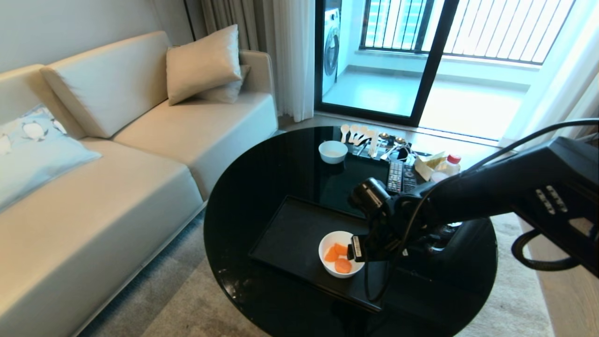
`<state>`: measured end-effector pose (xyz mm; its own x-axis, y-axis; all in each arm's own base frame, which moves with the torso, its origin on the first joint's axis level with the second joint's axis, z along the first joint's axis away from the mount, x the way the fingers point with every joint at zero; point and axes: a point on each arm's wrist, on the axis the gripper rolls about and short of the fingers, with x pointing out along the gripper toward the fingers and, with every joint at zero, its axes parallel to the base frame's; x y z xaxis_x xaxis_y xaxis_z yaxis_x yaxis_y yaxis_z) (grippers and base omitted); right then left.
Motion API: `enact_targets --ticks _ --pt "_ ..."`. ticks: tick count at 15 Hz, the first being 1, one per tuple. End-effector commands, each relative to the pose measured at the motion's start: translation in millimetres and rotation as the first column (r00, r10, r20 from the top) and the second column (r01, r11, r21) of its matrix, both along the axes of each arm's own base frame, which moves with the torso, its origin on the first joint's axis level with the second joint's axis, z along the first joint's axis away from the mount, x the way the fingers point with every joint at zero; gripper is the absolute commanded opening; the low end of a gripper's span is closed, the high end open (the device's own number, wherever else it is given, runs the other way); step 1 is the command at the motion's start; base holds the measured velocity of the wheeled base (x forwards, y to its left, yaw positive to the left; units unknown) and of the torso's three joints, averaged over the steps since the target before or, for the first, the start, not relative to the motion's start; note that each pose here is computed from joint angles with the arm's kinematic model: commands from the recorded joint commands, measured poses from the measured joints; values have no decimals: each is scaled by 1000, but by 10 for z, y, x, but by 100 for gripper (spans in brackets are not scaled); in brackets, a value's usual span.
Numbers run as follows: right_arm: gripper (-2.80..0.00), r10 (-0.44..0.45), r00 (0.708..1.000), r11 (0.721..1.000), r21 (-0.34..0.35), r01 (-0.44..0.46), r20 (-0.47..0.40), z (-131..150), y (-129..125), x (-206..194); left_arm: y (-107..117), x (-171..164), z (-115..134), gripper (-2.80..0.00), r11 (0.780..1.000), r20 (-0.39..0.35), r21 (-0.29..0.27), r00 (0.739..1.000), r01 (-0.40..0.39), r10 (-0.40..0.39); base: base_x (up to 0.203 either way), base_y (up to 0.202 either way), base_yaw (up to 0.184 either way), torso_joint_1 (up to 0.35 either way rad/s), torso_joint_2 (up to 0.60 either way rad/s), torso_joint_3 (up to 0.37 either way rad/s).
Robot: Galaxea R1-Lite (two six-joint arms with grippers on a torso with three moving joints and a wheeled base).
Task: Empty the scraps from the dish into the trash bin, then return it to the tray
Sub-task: Pick up the bowl with leftover food
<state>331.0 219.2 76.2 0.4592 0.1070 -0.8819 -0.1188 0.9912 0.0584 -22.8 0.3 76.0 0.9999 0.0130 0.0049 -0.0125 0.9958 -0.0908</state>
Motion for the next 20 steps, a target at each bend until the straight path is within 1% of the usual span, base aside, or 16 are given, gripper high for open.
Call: enact_targets --ticks 1,4,6,9,11,15,20 --pt "0 -20 1000 1000 1 20 -8 -128 76 98 0 0 1 -280 1000 1 -1 1000 -1 1 0 0 0 0 0 0" --pt "0 -45 999 998 -36 46 9 -250 125 189 0 0 1 -280 1000 1 -1 1000 -1 1 0 0 0 0 0 0" --pt "0 -55 998 997 -49 55 15 -303 140 228 0 0 1 -280 1000 1 -1 1000 -1 1 0 0 0 0 0 0" --pt "0 -62 998 997 -54 63 12 -335 123 246 0 0 1 -280 1000 1 -1 1000 -1 1 0 0 0 0 0 0" --pt "0 -77 997 994 -71 78 11 -384 89 275 0 0 1 -280 1000 1 -1 1000 -1 1 0 0 0 0 0 0" --pt "0 -107 994 992 -60 108 19 -414 35 335 0 0 1 -280 1000 1 -1 1000 -1 1 0 0 0 0 0 0" --pt "0 -114 993 992 -58 116 24 -444 35 388 0 0 1 -280 1000 1 -1 1000 -1 1 0 0 0 0 0 0"
